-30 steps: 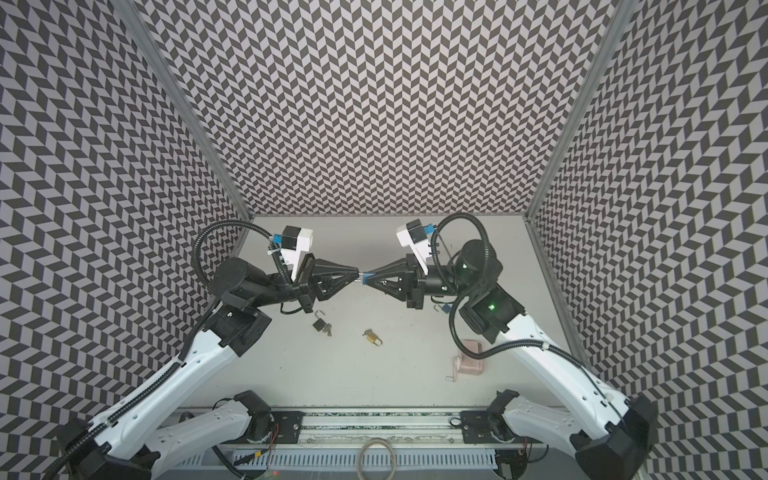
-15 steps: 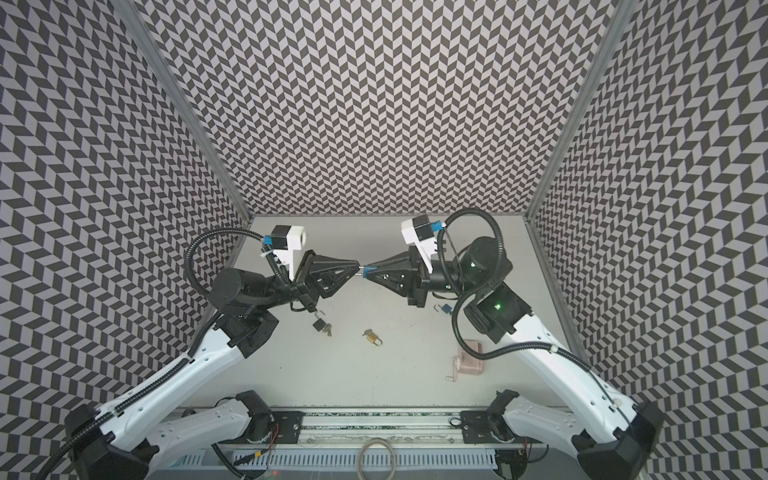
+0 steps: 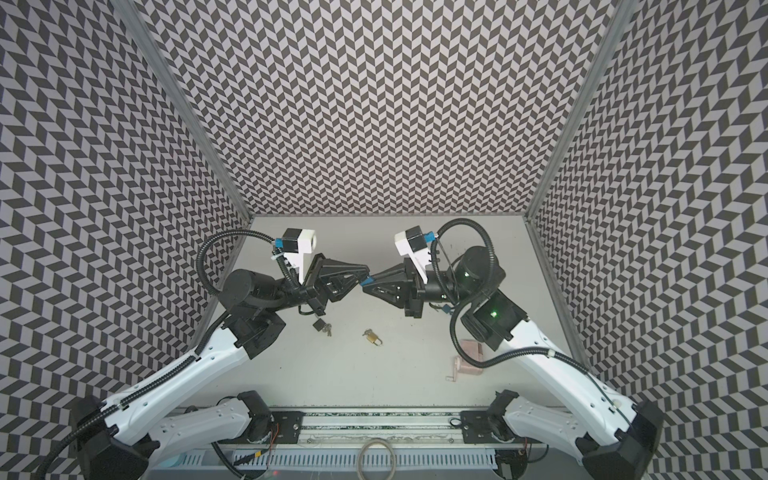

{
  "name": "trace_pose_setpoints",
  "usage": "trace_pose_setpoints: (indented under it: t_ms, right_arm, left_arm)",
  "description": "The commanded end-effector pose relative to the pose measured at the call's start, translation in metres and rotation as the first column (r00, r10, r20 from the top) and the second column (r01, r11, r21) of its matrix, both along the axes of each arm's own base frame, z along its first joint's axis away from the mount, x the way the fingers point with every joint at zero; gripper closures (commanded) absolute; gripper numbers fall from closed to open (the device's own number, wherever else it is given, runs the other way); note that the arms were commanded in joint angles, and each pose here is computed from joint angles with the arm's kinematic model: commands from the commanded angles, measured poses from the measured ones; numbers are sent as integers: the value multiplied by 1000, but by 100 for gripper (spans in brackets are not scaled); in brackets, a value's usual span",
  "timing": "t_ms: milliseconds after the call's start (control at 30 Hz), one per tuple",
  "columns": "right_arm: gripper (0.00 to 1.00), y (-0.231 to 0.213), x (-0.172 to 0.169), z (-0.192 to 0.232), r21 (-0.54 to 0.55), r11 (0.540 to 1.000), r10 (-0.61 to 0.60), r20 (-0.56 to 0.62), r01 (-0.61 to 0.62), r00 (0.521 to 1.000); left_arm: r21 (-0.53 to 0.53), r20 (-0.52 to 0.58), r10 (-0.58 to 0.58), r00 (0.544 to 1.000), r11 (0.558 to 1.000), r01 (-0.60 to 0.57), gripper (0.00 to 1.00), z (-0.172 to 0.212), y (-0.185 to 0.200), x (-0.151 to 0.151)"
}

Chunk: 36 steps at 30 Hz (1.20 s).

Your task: Lock with the key

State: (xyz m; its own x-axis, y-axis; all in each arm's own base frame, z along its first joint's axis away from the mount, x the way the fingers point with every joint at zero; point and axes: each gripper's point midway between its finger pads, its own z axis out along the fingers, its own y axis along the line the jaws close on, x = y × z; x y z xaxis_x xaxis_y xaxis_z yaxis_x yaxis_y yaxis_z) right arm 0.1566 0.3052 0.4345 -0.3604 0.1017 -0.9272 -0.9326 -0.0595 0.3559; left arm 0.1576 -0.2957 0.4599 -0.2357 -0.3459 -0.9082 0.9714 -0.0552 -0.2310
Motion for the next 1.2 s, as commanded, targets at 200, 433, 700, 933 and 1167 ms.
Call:
trace_pose_setpoints:
  t_ms: [200,433,700,933,1167]
  right_arm:
    - [100,-19,4,36,128,988,-99,69,90,993]
    - [100,-10,9,24,65,996,-67,41,65,997]
    - [100,-7,9,3,-62,996,-62,13,62,998]
    - [100,-3,7,-16,-182,983,-19,-34,13,999]
    - [100,0,8,-19,-194,981,-5,-49,-5,999]
  left_arm:
    - [117,-78,-74,994,990,82,100,-31,7,-6]
    - [116,-70,-68,995,990,76,60,-25,8,-6]
    - [113,-60,96,994,990,-88,15,-9,30,22]
    - [160,-56,105,993,983,-95,24,-18,34,32]
    - [185,-22,7,1000,983,-3,37,-23,28,16]
